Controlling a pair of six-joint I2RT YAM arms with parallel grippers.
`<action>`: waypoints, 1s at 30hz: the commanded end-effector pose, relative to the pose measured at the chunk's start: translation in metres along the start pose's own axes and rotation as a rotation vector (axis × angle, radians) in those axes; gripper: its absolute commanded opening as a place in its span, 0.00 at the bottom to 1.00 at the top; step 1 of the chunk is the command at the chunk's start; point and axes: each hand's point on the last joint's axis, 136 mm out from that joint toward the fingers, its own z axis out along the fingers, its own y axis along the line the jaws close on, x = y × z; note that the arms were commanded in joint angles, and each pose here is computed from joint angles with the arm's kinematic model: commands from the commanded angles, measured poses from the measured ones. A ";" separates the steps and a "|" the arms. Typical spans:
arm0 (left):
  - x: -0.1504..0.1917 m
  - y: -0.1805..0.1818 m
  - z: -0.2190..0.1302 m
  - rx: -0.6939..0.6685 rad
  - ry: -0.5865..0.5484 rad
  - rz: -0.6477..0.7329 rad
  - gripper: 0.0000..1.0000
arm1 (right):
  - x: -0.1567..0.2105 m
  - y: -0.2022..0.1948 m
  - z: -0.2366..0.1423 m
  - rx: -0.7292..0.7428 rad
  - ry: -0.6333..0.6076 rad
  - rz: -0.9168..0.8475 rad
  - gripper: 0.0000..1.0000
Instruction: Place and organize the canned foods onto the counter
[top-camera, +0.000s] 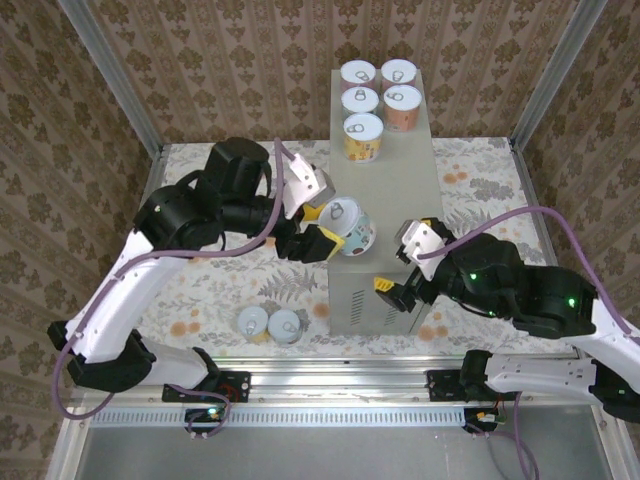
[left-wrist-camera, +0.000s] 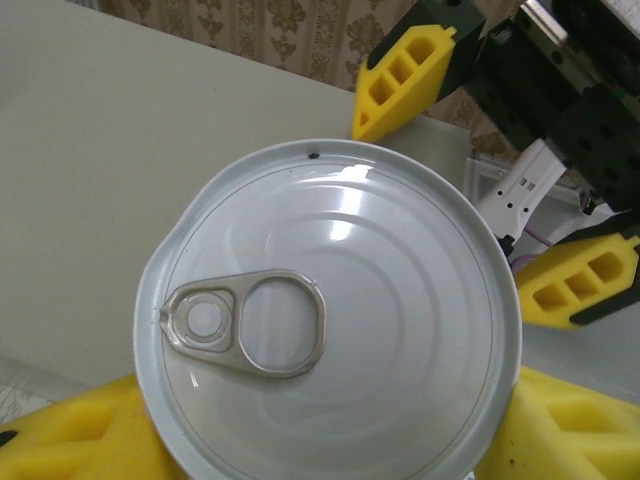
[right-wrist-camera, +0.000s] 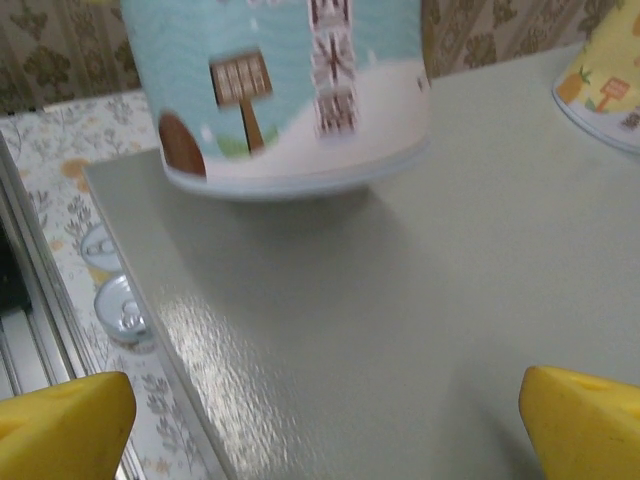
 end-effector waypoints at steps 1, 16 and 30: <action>-0.036 -0.017 -0.012 0.037 -0.130 0.115 0.57 | -0.035 0.001 0.002 -0.002 -0.155 0.033 1.00; -0.037 -0.005 0.024 0.031 -0.054 0.136 0.57 | -0.042 -0.007 0.009 0.054 -0.179 0.072 1.00; -0.043 -0.001 0.040 0.045 -0.055 0.148 0.67 | -0.030 -0.024 0.024 0.162 -0.146 0.101 0.99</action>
